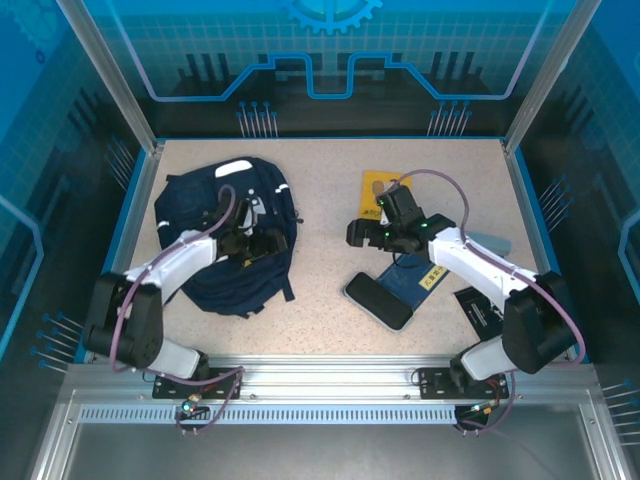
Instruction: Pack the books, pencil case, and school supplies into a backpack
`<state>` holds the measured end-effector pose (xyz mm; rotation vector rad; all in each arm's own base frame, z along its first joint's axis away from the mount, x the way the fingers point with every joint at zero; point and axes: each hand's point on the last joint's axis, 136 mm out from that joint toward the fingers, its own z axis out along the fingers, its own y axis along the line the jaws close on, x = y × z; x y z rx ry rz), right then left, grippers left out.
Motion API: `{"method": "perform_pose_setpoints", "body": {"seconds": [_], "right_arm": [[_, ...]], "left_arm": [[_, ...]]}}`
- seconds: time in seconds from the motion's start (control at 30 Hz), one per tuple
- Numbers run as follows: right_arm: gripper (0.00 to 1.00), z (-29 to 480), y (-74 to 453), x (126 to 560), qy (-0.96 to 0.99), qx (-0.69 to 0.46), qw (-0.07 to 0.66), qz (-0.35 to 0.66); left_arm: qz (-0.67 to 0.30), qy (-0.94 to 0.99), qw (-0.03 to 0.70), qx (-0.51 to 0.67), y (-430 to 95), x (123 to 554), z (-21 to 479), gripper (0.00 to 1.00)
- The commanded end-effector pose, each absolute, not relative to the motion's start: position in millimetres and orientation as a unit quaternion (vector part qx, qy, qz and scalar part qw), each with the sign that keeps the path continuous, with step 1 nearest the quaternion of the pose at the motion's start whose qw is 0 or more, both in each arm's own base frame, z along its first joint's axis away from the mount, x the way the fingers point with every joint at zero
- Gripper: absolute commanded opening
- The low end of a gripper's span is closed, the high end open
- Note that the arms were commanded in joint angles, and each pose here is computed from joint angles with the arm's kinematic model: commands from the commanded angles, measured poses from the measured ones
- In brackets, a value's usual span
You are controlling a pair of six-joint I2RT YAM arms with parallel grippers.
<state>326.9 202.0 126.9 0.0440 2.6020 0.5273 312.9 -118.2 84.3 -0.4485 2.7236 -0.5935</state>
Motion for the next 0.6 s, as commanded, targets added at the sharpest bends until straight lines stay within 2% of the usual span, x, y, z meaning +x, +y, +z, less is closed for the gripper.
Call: {"method": "perform_pose_setpoints", "body": {"seconds": [0.0, 0.1, 0.23, 0.43, 0.57], "right_arm": [[0.98, 125.8, 241.7, 326.4, 0.946, -0.011, 0.218, 0.239], [0.97, 125.2, 281.0, 328.5, 0.938, -0.04, 0.205, 0.276], [0.92, 120.1, 334.2, 339.3, 0.929, -0.065, 0.177, 0.319], [0.74, 93.1, 377.2, 365.0, 0.931, -0.039, 0.141, 0.333], [0.65, 71.6, 387.6, 367.6, 0.934, -0.019, 0.11, 0.338]], "left_arm": [[-0.187, 0.944, 0.177, -0.206, -91.3, 299.9, 96.0, 0.88], [-0.183, 0.923, 0.204, -0.271, -59.0, 306.7, 103.9, 0.84], [-0.174, 0.905, 0.204, -0.331, -31.4, 309.0, 96.4, 0.75], [-0.151, 0.897, 0.192, -0.368, -16.1, 302.3, 71.4, 0.6], [-0.129, 0.902, 0.168, -0.375, -11.1, 294.3, 51.1, 0.58]]}}
